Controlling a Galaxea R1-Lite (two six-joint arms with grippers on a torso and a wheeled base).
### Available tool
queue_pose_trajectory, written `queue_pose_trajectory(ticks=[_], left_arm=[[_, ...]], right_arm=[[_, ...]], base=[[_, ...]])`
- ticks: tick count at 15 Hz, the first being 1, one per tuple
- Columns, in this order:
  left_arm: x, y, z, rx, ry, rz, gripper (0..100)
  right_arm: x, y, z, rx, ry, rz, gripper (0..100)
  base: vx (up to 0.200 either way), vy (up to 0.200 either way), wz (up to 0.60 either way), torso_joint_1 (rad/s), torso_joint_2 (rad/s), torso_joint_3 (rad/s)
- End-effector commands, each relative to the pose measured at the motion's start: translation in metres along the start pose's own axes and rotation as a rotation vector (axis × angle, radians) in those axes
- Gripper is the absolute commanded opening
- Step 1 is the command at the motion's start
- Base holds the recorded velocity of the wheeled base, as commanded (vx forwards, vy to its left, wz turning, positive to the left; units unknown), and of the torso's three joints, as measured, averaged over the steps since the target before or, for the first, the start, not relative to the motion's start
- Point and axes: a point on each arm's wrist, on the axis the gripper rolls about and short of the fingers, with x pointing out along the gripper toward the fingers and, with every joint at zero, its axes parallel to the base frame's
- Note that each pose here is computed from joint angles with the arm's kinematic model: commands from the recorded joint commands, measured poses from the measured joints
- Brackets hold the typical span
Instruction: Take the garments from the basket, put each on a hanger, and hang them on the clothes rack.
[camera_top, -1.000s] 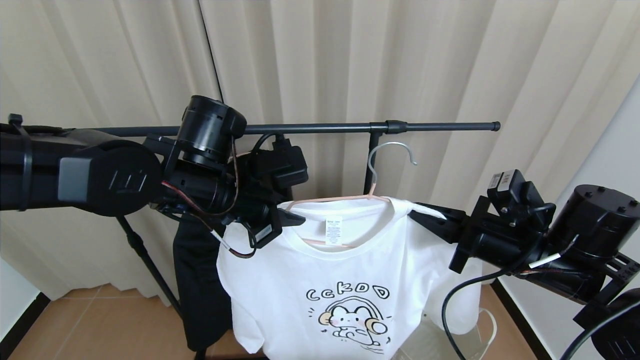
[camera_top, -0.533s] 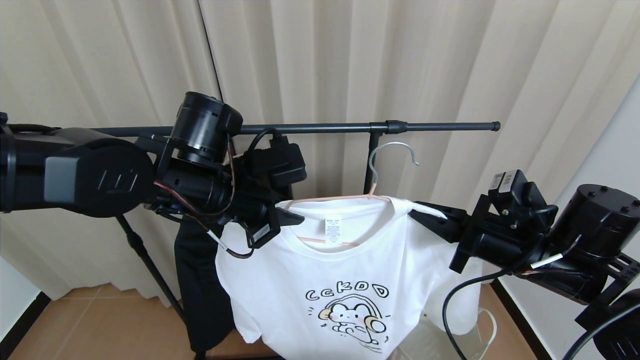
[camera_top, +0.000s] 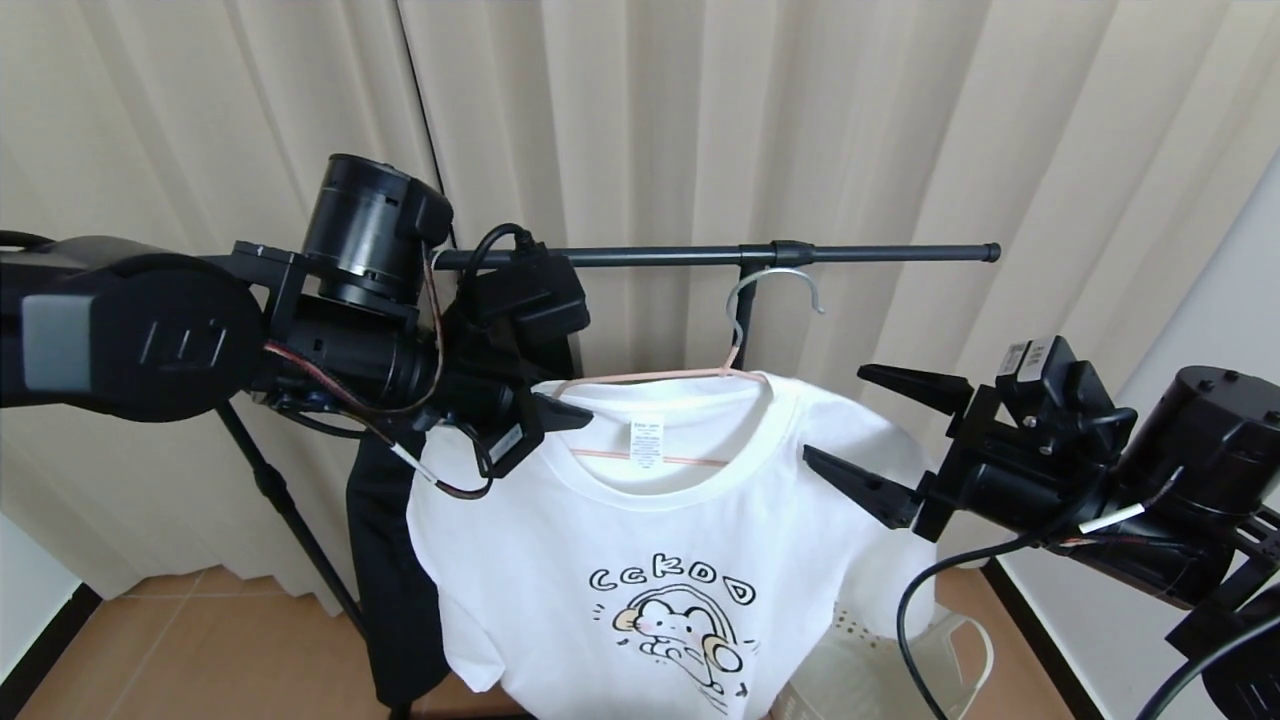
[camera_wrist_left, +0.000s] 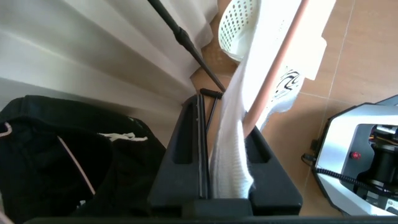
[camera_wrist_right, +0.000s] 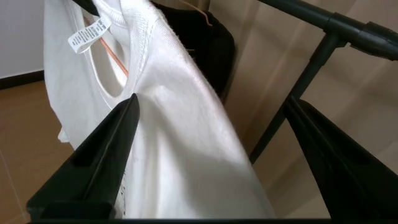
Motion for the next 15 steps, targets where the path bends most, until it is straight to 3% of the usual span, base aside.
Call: queue_pose_trajectory(ticks=[1, 7, 15], left_arm=[[-0.011, 0.005, -0.001, -0.003, -0.007, 0.031, 0], [-0.035, 0.011, -0.009, -0.053, -0.004, 0.09, 0], [-0.066, 0.003, -0.017, -0.087, -0.005, 0.141, 0]], right_arm=[[-0.003, -0.004, 0.002, -0.005, -0.005, -0.018, 100], [-0.003, -0.011, -0.002, -0.001, 0.005, -0.028, 100], [0.011, -0.035, -0.043, 0.007, 0.111, -0.074, 100]], base=[[0.0, 0.0, 0.0, 0.0, 0.0, 0.0], [0.0, 0.0, 0.0, 0.0, 0.0, 0.0], [0.0, 0.0, 0.0, 0.0, 0.0, 0.0]])
